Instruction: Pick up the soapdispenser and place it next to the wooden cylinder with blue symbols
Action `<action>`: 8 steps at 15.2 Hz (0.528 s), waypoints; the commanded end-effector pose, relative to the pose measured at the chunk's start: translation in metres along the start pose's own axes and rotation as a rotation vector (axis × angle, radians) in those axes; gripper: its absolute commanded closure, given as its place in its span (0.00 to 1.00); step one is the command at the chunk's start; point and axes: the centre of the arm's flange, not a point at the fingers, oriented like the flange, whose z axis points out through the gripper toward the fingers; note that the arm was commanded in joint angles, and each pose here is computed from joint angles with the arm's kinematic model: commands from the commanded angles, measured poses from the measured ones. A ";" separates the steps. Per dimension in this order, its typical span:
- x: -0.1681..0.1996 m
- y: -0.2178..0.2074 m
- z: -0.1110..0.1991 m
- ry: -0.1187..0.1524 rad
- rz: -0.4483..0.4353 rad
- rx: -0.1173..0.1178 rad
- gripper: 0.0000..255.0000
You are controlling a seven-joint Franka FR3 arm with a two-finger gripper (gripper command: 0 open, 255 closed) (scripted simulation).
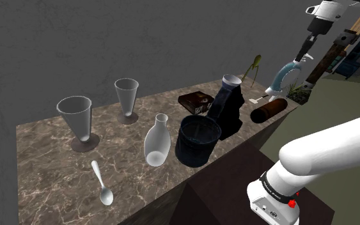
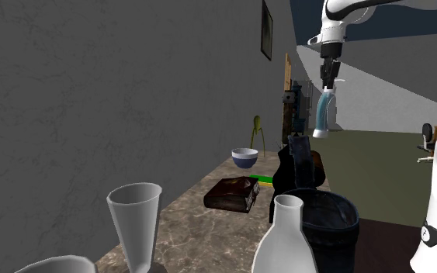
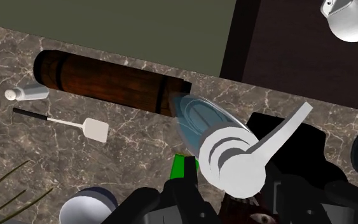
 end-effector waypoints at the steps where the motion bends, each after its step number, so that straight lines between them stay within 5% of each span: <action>1: 0.000 0.000 0.011 0.000 0.000 -0.001 1.00; 8: 0.000 -0.002 0.048 0.000 0.000 -0.001 1.00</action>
